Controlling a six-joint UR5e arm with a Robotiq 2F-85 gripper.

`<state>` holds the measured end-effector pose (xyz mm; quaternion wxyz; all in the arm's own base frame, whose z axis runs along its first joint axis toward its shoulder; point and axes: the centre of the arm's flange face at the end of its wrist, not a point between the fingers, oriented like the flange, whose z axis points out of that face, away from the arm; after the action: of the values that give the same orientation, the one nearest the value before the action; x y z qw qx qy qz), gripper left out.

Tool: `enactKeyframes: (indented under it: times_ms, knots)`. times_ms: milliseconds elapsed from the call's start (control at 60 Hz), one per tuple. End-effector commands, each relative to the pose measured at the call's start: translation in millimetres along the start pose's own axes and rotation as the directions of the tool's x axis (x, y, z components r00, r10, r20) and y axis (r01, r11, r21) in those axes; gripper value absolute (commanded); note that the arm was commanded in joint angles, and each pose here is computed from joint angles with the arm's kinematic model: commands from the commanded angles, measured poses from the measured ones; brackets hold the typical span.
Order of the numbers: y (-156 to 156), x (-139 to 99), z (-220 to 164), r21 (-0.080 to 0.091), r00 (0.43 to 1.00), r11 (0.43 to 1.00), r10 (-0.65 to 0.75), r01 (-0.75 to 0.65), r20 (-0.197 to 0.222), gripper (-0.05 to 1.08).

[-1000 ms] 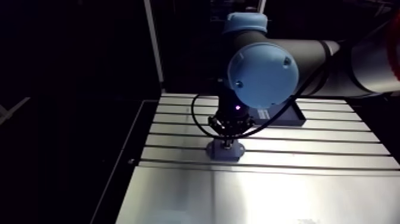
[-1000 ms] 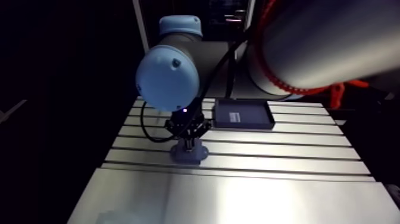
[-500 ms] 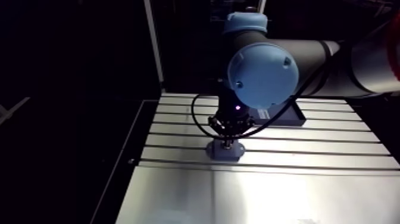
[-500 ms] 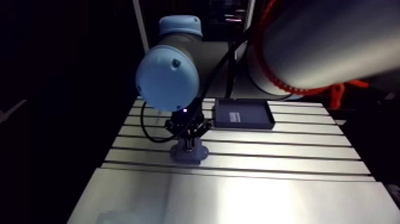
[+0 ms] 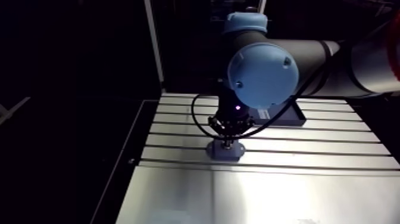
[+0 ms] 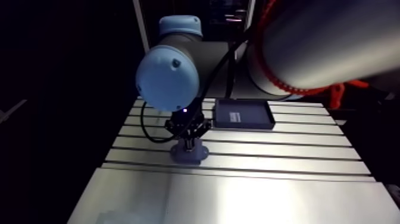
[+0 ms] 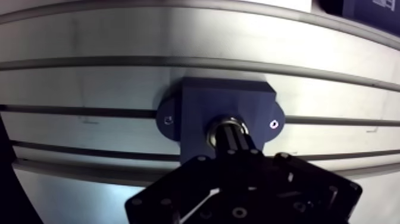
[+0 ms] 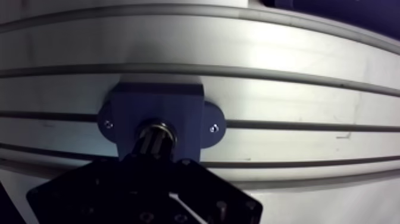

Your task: Pick up the bearing and press it into the housing until flush.

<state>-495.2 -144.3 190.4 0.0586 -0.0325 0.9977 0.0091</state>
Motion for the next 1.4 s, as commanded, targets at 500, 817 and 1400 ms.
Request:
enactKeyframes:
  times_ms: [500,817,1400]
  knots:
    - [-1.9,-2.0,0.4,0.001,1.000,1.000,-0.007,0.007,0.000,1.02]
    - [-2.7,-2.4,1.5,0.001,1.000,1.000,-0.009,0.009,0.001,1.02]
    - [-2.5,-2.9,2.3,-0.001,1.000,1.000,-0.009,0.009,0.003,1.02]
